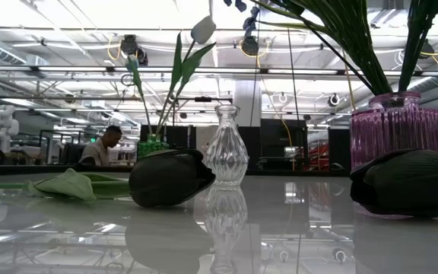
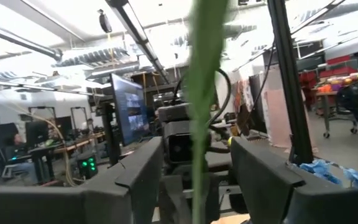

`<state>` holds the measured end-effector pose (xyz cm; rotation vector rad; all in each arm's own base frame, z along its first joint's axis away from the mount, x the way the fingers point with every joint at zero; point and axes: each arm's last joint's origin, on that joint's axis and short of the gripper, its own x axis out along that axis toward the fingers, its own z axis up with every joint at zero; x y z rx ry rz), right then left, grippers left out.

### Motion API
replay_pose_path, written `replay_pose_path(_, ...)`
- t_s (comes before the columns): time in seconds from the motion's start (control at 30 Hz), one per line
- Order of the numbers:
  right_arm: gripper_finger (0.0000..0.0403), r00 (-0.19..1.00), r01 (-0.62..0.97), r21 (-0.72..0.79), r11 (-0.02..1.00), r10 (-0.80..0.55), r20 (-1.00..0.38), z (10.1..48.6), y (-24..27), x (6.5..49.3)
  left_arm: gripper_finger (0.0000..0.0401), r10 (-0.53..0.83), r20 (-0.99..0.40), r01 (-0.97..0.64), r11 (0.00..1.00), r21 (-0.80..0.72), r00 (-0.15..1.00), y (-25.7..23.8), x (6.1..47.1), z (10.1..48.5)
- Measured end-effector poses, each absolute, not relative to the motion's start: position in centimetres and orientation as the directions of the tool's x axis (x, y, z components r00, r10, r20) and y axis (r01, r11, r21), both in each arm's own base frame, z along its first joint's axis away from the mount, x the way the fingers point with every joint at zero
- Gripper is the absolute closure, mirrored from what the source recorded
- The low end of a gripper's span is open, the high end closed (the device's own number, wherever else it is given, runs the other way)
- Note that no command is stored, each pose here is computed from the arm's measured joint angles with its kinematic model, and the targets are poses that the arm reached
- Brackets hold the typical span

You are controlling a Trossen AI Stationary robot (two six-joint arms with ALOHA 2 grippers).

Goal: Sort flowers into vase by color
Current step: Put the top black flower into the transparent vase

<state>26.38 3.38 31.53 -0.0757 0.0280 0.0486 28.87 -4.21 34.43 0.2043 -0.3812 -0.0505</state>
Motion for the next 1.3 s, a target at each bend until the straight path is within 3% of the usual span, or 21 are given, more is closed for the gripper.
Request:
replay_pose_path(0.3, 0.0403, 0.999, -0.031, -0.076, 0.997, 0.028, -0.036, 31.5, 3.3, 26.4, 0.0262, -0.088, 0.364, 0.009, 0.977, 0.213, 0.927, -4.3, 29.6, 34.7)
replay_pose_path(0.6, 0.0383, 0.999, -0.028, -0.078, 0.997, 0.026, -0.031, 31.5, 3.3, 26.4, 0.0389, -0.105, 0.346, 0.031, 0.976, 0.214, 0.932, -4.3, 29.3, 34.8)
replay_pose_path(0.77, 0.0307, 0.998, 0.046, -0.077, 0.996, -0.049, -0.042, 31.4, 3.1, 26.3, 0.0385, -0.097, 0.28, 0.038, 0.977, 0.209, 0.955, -4.0, 27.6, 35.8)
replay_pose_path(1.0, 0.0214, 0.992, 0.097, -0.095, 0.991, -0.104, -0.072, 31.2, 2.9, 26.2, 0.0384, -0.062, 0.203, 0.03, 0.987, 0.161, 0.977, -3.1, 21.8, 38.0)
replay_pose_path(1.3, 0.0184, 0.994, 0.103, -0.1, 0.99, -0.107, -0.037, 32.2, 2.8, 25.2, 0.0384, -0.035, 0.257, 0.002, 0.992, 0.13, 0.966, -2.2, 16.5, 34.9)
